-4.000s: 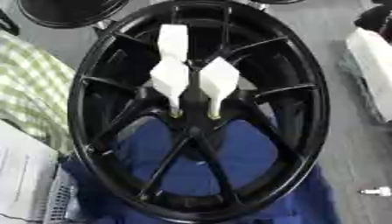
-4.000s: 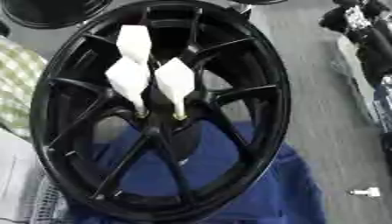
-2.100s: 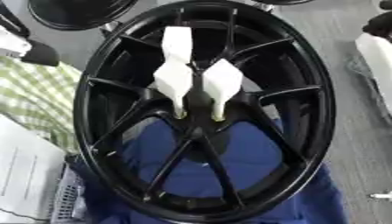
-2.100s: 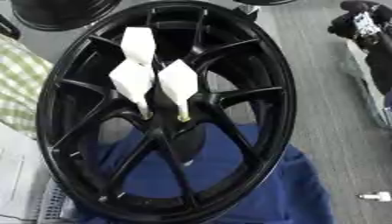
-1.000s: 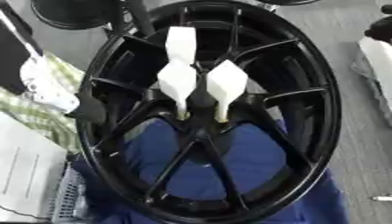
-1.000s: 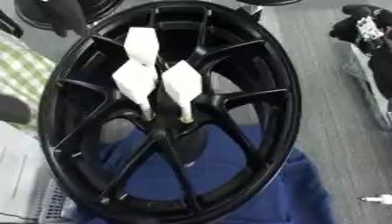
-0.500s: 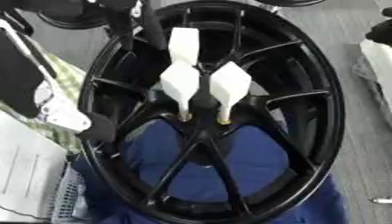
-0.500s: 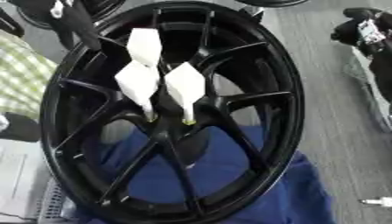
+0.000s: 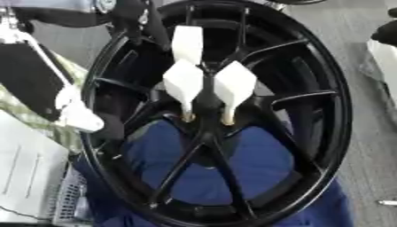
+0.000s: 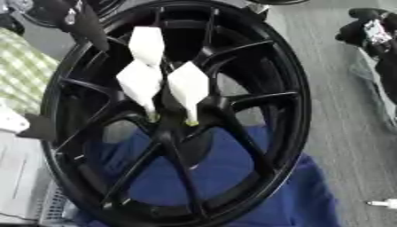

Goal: Pull the pin out of the wheel hub.

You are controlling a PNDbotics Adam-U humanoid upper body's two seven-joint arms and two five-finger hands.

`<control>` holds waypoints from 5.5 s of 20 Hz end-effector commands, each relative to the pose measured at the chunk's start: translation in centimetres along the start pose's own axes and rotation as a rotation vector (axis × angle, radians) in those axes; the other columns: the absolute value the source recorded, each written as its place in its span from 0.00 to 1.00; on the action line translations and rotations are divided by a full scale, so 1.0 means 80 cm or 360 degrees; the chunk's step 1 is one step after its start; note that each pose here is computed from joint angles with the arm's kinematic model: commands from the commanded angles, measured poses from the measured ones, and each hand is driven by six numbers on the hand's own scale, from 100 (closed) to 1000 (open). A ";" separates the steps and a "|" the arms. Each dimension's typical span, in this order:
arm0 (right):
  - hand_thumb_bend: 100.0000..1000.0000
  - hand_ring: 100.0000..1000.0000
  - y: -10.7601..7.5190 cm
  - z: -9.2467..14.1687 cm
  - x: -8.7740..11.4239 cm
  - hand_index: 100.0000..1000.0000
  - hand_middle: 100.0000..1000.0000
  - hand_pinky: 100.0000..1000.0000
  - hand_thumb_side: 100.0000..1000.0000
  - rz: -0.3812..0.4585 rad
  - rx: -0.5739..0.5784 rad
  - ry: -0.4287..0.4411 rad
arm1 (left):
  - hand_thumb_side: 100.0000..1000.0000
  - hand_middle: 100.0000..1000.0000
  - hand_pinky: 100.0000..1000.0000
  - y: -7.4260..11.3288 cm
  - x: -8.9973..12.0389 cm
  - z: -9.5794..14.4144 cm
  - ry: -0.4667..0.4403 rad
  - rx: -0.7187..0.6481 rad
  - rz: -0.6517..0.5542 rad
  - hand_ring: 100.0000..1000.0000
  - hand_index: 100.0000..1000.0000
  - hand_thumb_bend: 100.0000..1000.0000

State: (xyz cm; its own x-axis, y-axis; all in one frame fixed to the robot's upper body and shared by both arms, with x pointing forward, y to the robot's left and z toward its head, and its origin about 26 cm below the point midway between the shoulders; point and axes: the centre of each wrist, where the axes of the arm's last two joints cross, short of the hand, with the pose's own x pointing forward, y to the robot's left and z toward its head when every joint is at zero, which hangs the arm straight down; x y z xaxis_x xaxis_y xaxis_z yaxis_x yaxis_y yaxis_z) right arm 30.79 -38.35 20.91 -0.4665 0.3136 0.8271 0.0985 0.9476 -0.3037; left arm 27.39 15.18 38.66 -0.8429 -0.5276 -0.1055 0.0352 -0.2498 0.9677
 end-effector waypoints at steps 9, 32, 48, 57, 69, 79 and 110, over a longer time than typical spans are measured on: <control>0.00 0.67 -0.003 -0.001 0.009 0.76 0.57 0.85 0.61 0.0038 0.0003 -0.0031 | 0.17 0.83 0.78 0.006 0.007 0.000 0.0042 0.0114 -0.0053 0.79 0.87 0.58; 0.00 0.67 0.000 0.000 0.007 0.76 0.57 0.85 0.63 0.0023 0.0009 -0.0023 | 0.04 0.71 0.67 -0.003 0.026 -0.028 0.0031 0.0180 -0.0111 0.68 0.80 0.67; 0.00 0.67 0.002 0.000 0.006 0.76 0.57 0.85 0.64 0.0020 0.0009 -0.0019 | 0.11 0.81 0.76 -0.014 0.016 -0.049 0.0110 0.0129 0.0008 0.80 0.84 0.53; 0.00 0.67 0.002 0.000 0.006 0.76 0.57 0.85 0.64 0.0015 0.0009 -0.0021 | 0.10 0.76 0.70 -0.017 0.008 -0.063 0.0127 0.0145 0.0045 0.73 0.82 0.50; 0.00 0.67 0.003 0.000 0.007 0.76 0.57 0.85 0.64 0.0010 0.0005 -0.0025 | 0.08 0.72 0.67 -0.022 0.002 -0.075 0.0137 0.0167 0.0051 0.68 0.81 0.49; 0.00 0.67 0.004 0.000 0.007 0.76 0.57 0.85 0.64 0.0006 0.0005 -0.0026 | 0.07 0.65 0.61 -0.024 0.001 -0.077 0.0137 0.0149 0.0048 0.61 0.78 0.46; 0.00 0.67 0.006 0.002 0.006 0.76 0.57 0.86 0.64 -0.0002 -0.0008 -0.0022 | 0.06 0.45 0.47 -0.024 -0.005 -0.082 0.0135 0.0190 0.0151 0.44 0.55 0.21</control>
State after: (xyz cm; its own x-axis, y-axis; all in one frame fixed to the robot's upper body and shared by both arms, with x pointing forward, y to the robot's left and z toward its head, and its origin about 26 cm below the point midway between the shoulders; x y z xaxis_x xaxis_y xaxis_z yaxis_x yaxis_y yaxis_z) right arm 30.80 -37.71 20.00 -0.4528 0.2902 0.8430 0.0863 0.9554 -0.2825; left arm 31.51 10.41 34.41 -0.7888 -0.6143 -0.0194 0.0666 -0.1168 0.9909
